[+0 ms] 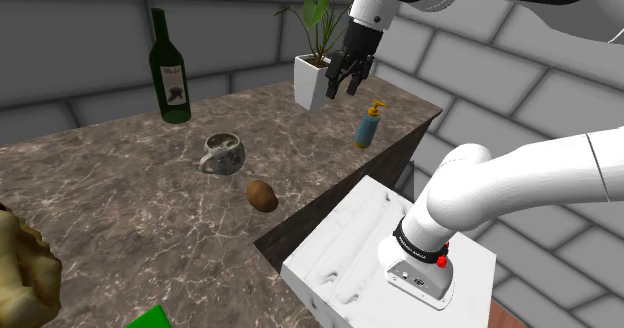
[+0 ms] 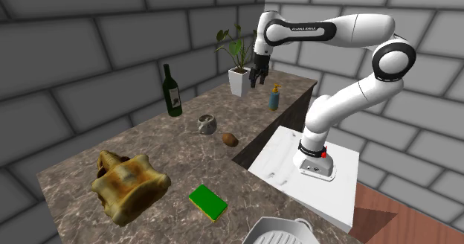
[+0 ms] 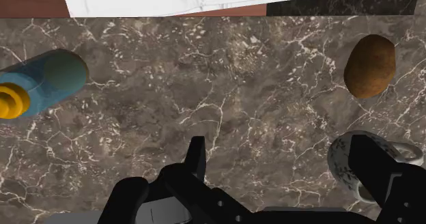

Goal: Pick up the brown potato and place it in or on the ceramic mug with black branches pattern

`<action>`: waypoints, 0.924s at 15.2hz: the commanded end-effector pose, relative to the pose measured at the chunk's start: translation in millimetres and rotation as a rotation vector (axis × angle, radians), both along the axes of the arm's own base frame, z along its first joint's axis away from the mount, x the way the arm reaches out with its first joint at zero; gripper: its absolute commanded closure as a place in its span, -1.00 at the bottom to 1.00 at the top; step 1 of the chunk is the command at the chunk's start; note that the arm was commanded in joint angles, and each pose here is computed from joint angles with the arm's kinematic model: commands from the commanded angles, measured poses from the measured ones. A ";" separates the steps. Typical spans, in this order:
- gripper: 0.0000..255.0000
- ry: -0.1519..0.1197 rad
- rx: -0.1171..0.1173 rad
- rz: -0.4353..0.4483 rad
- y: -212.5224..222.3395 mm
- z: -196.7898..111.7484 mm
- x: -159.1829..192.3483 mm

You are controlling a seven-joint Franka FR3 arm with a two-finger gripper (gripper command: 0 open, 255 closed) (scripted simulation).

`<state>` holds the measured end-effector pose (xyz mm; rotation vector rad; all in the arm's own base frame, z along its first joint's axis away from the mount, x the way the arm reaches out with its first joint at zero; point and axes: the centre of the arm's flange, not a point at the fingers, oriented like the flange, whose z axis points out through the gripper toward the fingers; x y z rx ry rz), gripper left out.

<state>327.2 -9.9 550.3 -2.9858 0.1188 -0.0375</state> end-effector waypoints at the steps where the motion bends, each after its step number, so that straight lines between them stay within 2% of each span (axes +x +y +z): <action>1: -1.00 0.000 0.000 0.000 0.0 0.0 0.0; 14: -1.00 -0.051 -0.033 0.016 134.6 -109.5 17.0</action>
